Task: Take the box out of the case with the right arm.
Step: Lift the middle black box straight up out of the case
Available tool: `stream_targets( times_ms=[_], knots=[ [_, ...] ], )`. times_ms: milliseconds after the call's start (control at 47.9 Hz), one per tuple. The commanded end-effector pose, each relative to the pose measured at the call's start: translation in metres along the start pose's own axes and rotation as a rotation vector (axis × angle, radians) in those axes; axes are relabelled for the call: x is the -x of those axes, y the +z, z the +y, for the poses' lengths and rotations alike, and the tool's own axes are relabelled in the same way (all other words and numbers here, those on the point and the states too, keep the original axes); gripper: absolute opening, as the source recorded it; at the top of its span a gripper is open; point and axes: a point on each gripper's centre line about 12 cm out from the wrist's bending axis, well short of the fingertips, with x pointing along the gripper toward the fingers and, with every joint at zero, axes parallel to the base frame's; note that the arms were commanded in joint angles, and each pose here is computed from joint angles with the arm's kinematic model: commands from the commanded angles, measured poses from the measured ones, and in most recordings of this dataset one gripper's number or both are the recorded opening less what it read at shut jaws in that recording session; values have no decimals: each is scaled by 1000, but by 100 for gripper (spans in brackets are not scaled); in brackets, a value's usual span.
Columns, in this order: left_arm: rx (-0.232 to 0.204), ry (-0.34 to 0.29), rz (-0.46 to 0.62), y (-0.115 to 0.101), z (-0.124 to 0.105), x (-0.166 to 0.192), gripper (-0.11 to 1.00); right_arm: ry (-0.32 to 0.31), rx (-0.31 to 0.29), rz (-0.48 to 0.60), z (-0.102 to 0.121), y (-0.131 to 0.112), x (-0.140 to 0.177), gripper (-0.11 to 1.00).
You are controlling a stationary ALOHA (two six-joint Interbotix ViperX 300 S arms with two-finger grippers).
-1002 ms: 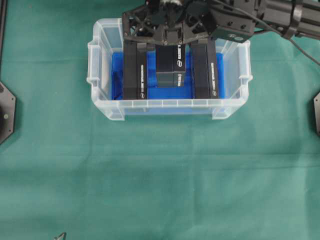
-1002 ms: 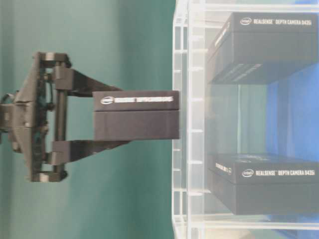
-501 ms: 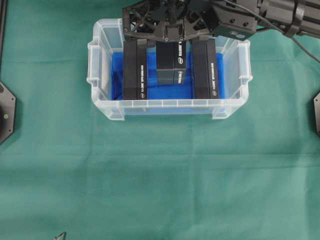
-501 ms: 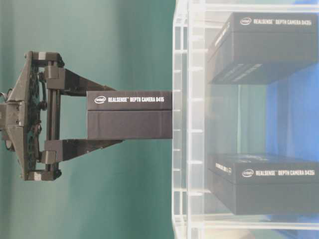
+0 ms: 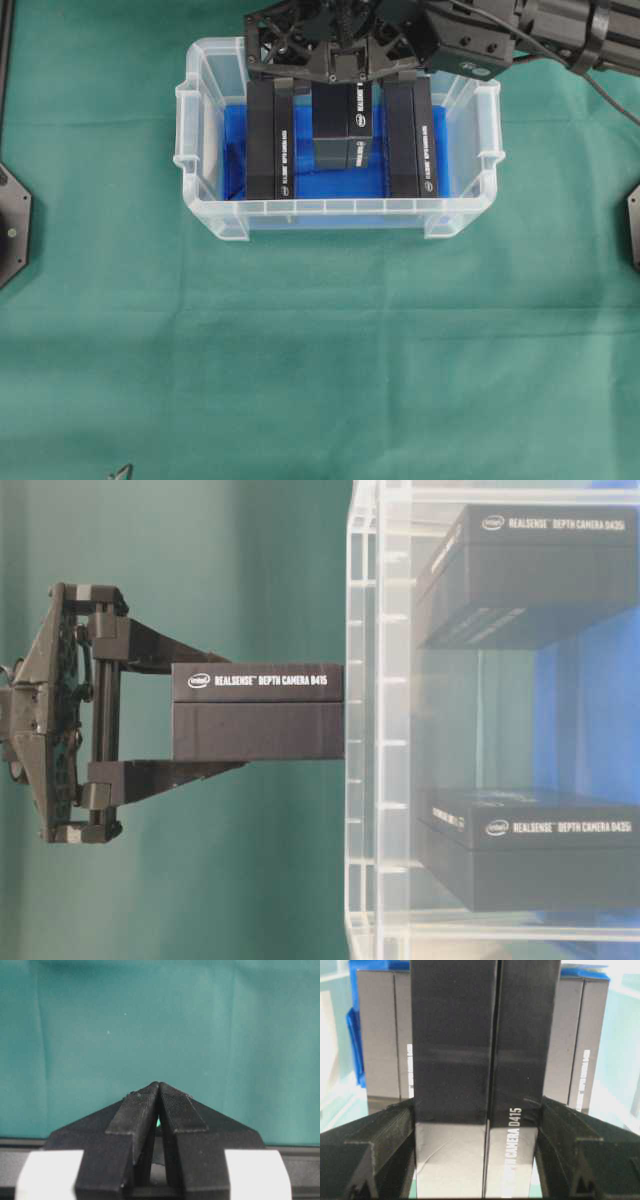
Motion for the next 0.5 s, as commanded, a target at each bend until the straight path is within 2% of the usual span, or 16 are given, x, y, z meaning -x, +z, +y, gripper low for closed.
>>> stream_targets(
  times_ms=[0,480],
  knots=[
    [2,2,-23,5,1,6,0,82,-9,-8,-9,4,34,65],
    [1,2,-22,6,1,6,0,82,-8,-10,-9,4,34,65]
  ],
)
